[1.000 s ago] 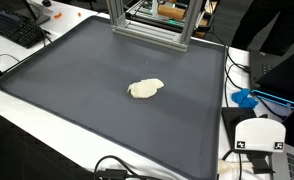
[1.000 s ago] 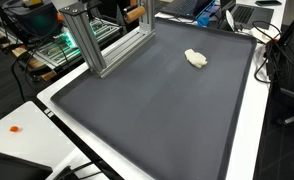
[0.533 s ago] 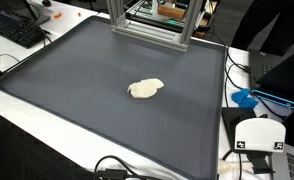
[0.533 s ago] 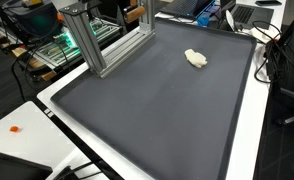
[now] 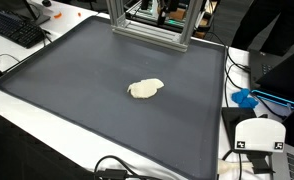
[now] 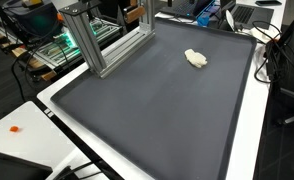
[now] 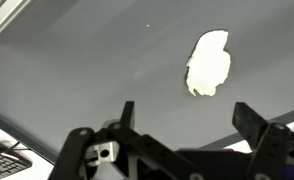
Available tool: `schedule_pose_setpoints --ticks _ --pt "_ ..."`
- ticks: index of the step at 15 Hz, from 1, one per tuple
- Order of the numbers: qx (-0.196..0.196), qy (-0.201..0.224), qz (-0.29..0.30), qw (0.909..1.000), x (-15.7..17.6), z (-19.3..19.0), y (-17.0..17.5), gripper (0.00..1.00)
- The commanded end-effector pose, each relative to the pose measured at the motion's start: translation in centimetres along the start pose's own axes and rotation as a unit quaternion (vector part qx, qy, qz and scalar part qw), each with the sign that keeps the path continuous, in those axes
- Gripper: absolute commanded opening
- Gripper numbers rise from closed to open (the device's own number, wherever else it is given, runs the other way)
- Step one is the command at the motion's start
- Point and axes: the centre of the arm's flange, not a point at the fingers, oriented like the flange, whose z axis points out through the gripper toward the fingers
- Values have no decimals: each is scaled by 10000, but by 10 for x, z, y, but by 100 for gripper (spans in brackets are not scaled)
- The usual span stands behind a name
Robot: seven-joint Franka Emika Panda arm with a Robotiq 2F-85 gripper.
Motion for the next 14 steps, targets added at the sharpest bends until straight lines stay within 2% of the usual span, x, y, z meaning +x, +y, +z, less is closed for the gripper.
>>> schedule_pose_setpoints --ticks 1,7,12,14 --pt "-234 73 333 9991 -2 14 -14 100" --pt "-74 -18 428 9991 -9 26 -23 100" --pt "204 25 355 9992 -13 28 -28 100" --pt "134 10 297 9995 -9 23 -28 100"
